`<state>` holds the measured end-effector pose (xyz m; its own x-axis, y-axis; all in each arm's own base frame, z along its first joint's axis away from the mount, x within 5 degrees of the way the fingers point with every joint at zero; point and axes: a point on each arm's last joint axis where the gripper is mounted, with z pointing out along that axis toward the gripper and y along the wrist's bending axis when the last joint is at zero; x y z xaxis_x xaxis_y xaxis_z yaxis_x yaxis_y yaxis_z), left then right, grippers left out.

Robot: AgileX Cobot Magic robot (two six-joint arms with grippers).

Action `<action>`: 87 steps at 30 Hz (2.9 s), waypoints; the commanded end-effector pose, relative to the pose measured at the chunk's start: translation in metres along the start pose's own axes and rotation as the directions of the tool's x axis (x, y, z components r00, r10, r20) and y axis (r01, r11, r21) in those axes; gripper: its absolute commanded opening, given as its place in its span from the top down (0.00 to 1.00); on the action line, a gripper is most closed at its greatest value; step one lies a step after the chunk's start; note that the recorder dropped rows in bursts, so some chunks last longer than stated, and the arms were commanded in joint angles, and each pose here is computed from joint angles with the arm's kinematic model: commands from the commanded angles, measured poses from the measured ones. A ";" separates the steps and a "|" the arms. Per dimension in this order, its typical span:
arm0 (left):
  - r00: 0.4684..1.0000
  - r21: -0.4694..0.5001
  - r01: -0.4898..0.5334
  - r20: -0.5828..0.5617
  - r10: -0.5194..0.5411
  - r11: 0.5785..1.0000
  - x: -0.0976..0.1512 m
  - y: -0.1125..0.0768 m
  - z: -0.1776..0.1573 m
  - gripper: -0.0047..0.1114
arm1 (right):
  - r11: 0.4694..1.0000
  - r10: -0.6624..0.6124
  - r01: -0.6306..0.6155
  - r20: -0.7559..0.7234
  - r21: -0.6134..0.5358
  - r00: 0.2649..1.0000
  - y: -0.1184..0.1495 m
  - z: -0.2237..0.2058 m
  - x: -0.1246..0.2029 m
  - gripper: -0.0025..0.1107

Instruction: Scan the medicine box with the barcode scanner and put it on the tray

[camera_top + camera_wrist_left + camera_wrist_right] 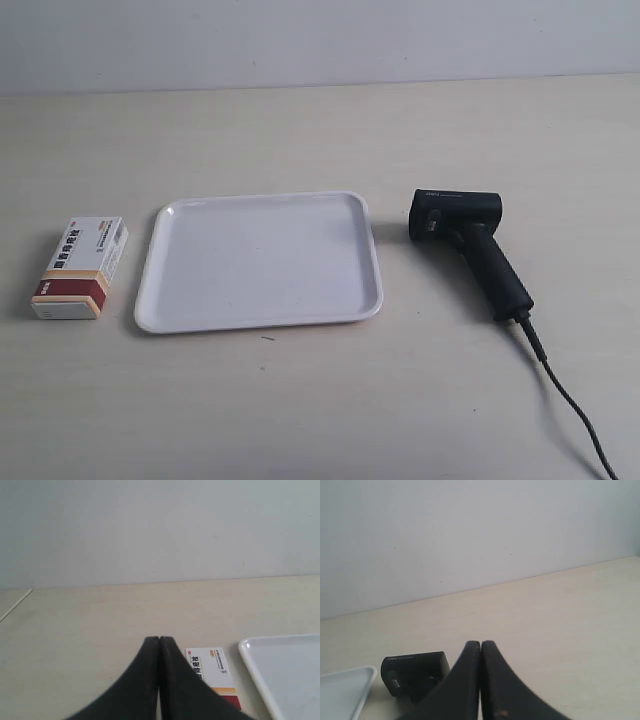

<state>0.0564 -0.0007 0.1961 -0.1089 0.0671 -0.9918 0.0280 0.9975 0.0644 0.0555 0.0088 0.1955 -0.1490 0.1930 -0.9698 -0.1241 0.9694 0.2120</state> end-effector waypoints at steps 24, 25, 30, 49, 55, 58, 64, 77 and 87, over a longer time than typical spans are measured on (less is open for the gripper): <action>0.851 0.119 0.434 0.273 -0.449 0.893 -0.028 0.001 -0.005 0.96 | 1.000 -0.007 0.007 0.009 0.003 1.000 0.000 0.000 0.000 0.98; 0.842 0.129 0.430 0.299 -0.449 0.893 -0.035 0.002 -0.007 0.96 | 1.000 -0.005 0.005 0.017 0.001 1.000 0.000 0.000 0.000 0.98; 0.913 0.063 0.367 0.167 -0.373 0.928 -0.078 0.004 0.011 0.96 | 0.997 0.072 -0.069 0.100 -0.030 0.992 0.002 -0.001 -0.008 0.98; 0.714 0.149 0.066 -0.698 0.058 0.987 -0.007 -0.045 0.216 0.14 | 0.983 0.182 -0.175 0.139 -0.060 0.973 0.003 -0.001 -0.012 0.98; 0.658 0.158 0.055 -0.749 0.083 0.986 0.030 -0.051 0.235 0.06 | 0.983 0.182 -0.176 0.132 -0.059 0.974 0.003 -0.001 -0.012 0.98; 0.640 0.162 0.050 -0.763 0.093 0.986 0.044 -0.052 0.239 0.06 | 0.983 0.182 -0.176 0.132 -0.059 0.974 0.003 -0.001 -0.012 0.98; 0.614 0.196 0.024 -0.777 0.140 0.980 0.058 -0.054 0.242 0.18 | 0.983 0.182 -0.176 0.132 -0.059 0.974 0.003 -0.001 -0.012 0.98; 0.738 0.239 -0.023 -0.651 0.178 0.971 0.000 -0.056 0.254 0.96 | 0.982 0.187 -0.175 0.201 -0.075 0.962 0.003 -0.002 -0.018 0.98; 0.627 0.722 -0.468 -0.136 0.767 0.510 -0.061 -0.160 0.234 0.96 | 0.985 0.171 -0.166 -0.214 0.039 0.962 0.015 0.059 -0.045 0.98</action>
<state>0.3024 -0.1419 0.2267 -0.3356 0.6850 -0.6467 0.6719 0.6552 0.3454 0.0956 0.0157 0.2394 -0.2251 0.3591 -0.9058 -0.0806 0.9196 0.3846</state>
